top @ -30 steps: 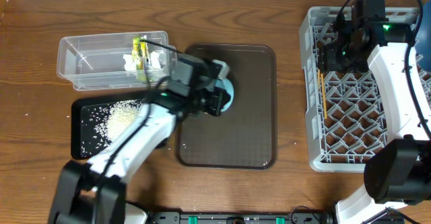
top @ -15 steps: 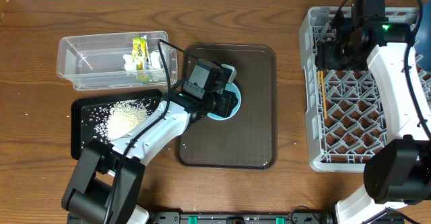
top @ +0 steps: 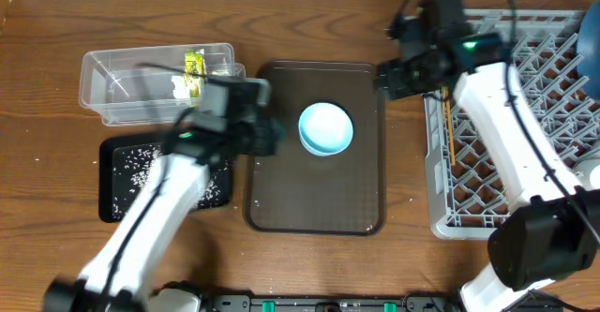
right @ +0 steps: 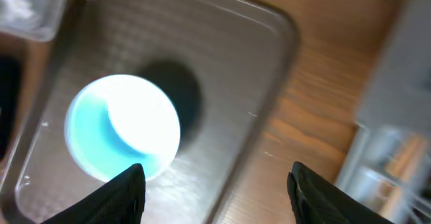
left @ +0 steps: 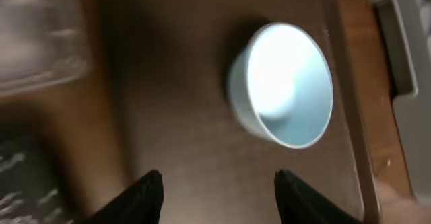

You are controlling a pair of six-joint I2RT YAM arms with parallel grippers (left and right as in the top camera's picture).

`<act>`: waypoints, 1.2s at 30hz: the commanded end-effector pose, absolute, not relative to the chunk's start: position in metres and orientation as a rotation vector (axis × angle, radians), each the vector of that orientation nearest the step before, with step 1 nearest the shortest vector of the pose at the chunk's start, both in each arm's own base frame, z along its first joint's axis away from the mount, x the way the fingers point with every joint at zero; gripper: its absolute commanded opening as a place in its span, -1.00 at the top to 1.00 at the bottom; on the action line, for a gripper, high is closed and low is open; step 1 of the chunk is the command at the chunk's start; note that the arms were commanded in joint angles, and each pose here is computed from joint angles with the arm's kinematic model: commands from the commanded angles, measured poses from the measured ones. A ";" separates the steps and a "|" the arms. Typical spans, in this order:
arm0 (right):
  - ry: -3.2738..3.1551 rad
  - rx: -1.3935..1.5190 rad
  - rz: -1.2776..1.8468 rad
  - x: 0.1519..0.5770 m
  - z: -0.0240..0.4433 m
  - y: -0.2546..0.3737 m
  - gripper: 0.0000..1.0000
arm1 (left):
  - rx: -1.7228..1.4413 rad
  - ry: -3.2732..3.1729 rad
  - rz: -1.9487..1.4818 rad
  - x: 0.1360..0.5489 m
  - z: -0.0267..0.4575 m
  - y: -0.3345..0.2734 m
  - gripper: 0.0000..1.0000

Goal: Sort waste into correct bins and load items into the dishwasher rack
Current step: 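Grasp the light-blue bowl with the right gripper and release the left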

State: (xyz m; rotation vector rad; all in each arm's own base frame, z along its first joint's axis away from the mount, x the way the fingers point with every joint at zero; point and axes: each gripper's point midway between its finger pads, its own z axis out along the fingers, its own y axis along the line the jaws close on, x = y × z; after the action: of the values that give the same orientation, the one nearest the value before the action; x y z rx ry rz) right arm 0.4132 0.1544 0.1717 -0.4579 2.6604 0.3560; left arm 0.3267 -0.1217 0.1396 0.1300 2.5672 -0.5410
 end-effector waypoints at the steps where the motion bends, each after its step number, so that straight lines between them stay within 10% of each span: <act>1: 2.720 -0.549 0.368 0.401 0.141 0.178 -0.31 | 0.003 2.556 -0.494 0.323 0.154 -0.087 -0.13; 14: 2.951 -0.645 0.360 0.378 0.037 0.216 -0.11 | -0.318 2.640 -0.420 0.297 0.146 -0.018 -0.22; 21: 2.981 -0.641 0.352 0.376 0.020 0.218 0.76 | -0.318 2.641 -0.420 0.296 0.146 -0.018 -0.23; 36: 2.548 -0.225 -0.211 0.470 0.192 0.090 0.98 | -0.318 2.641 -0.420 0.296 0.146 -0.018 -0.24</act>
State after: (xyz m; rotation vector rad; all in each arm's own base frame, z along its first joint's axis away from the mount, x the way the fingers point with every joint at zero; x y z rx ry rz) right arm 0.4451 0.1453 0.1121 -0.4026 2.7601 0.0400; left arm 0.2955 -0.0204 0.1421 -0.3122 2.6525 -0.4302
